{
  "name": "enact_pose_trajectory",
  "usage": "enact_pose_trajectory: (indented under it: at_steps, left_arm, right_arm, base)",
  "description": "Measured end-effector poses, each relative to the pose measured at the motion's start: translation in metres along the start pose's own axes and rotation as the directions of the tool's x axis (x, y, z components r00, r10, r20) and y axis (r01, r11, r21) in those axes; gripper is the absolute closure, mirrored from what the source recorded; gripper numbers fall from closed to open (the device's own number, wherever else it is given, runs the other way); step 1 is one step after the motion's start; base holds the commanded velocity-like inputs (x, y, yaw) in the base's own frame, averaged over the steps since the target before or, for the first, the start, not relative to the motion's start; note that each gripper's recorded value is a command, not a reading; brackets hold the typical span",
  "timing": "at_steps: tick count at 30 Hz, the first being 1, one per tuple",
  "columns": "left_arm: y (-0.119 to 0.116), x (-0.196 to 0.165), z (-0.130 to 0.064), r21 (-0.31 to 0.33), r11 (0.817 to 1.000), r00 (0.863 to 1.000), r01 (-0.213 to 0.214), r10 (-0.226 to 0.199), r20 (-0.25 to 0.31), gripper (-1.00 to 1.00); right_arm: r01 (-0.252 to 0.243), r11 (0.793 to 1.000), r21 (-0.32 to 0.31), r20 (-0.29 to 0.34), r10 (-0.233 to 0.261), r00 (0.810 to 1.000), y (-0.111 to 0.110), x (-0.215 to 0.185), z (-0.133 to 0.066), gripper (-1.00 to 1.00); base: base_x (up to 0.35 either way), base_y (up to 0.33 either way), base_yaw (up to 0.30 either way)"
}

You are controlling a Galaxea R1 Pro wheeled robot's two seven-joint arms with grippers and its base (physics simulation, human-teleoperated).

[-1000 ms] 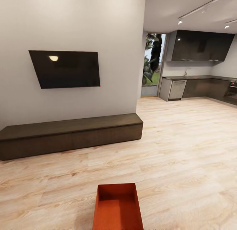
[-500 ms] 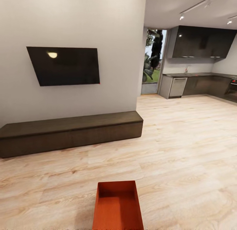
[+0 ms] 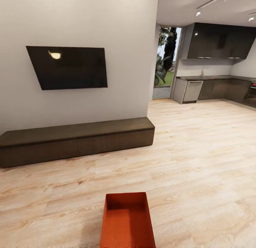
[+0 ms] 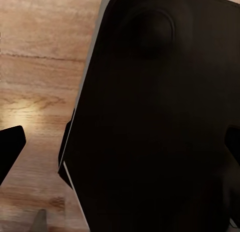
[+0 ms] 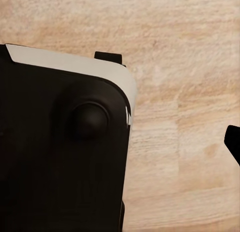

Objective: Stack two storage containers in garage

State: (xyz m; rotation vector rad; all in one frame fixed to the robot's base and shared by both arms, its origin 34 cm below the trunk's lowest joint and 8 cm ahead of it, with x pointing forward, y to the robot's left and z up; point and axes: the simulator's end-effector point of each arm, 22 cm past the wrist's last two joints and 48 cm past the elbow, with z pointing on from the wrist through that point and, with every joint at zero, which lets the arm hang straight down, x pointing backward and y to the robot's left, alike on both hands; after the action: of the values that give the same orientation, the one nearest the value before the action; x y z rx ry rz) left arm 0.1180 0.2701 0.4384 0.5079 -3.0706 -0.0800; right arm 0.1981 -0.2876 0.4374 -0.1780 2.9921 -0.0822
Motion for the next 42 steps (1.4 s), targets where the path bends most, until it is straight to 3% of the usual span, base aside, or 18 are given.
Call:
enact_pose_trajectory:
  at_steps: [42]
  left_arm:
    - [0.008, 0.025, -0.001, -0.021, 1.000, 0.998, -0.003, 0.002, -0.064, -1.00]
  right_arm:
    - [0.012, 1.000, -0.011, -0.066, -0.013, 0.998, 0.004, 0.026, -0.001, -1.00]
  base:
    - [0.000, 0.000, 0.000]
